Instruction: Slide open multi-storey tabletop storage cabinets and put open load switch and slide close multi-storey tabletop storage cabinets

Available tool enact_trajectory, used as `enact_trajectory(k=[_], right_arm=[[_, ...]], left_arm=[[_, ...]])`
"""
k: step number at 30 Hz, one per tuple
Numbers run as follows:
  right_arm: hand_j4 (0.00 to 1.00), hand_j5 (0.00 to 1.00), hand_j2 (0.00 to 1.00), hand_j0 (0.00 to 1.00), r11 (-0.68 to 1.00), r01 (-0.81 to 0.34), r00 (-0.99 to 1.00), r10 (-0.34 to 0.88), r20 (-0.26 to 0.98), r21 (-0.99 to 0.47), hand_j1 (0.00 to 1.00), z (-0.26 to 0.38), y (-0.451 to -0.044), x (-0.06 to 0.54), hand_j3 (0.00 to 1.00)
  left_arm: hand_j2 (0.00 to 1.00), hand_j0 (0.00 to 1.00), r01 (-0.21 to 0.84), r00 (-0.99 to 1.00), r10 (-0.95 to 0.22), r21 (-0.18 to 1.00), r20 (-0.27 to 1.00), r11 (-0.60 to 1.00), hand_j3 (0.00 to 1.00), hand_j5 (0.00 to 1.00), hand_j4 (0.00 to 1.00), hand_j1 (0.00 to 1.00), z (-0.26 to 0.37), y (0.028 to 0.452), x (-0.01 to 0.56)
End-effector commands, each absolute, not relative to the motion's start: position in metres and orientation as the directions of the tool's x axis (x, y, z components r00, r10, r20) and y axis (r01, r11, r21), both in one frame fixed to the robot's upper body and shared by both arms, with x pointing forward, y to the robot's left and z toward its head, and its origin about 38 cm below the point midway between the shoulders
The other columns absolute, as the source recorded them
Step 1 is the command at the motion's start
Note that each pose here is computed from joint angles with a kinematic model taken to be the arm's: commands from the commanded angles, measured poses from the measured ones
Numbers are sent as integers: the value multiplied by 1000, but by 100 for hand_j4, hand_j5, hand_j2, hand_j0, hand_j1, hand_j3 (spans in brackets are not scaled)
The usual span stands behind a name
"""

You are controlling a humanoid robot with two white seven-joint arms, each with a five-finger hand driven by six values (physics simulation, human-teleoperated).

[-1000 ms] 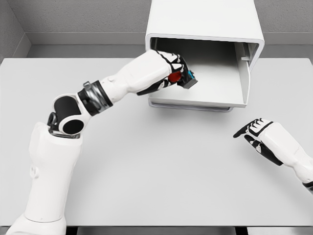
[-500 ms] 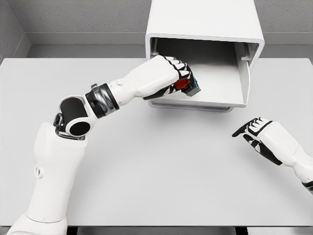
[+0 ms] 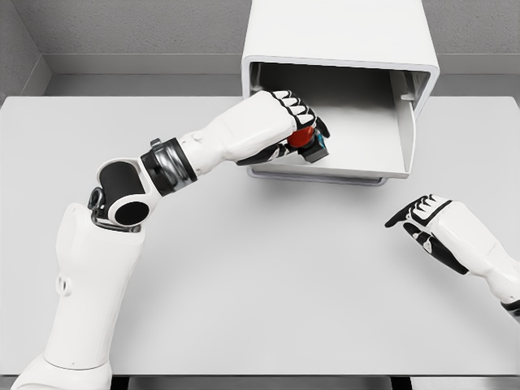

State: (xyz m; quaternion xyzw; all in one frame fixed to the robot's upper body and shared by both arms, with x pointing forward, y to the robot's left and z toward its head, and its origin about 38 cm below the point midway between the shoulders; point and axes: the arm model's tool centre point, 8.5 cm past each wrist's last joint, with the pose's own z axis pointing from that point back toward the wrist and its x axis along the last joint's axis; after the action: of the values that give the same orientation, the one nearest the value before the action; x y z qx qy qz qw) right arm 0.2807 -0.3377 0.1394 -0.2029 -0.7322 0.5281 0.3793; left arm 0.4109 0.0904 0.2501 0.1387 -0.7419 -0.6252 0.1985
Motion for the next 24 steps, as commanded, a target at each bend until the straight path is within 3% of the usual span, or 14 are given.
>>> enact_trajectory(k=[1,8,21,23,24], right_arm=[[50,50,50,50,364,-104,-630,696,344,-926,50,140,-338,281,50],[50,50,50,50,359,-102,-630,698,340,-928,50,140,-338,281,50],[50,50,50,50,360,-100,-631,698,339,-928,50,141,-338,281,50],[50,50,50,50,359,-101,-631,698,339,-928,50,140,-338,281,50],[50,50,50,50,360,-101,-629,699,339,-928,50,140,-338,281,50]], left_arm=[[69,69,46,-882,-453,981,128,187,69,69,69,69,250,91,411],[72,72,48,-883,-452,981,129,186,72,72,72,72,250,90,411],[86,86,39,-883,-453,980,124,193,86,86,86,86,253,92,410],[100,100,16,-878,-464,976,117,217,100,100,100,100,262,100,410],[100,100,-14,-881,-464,973,97,229,100,100,100,100,271,102,405]])
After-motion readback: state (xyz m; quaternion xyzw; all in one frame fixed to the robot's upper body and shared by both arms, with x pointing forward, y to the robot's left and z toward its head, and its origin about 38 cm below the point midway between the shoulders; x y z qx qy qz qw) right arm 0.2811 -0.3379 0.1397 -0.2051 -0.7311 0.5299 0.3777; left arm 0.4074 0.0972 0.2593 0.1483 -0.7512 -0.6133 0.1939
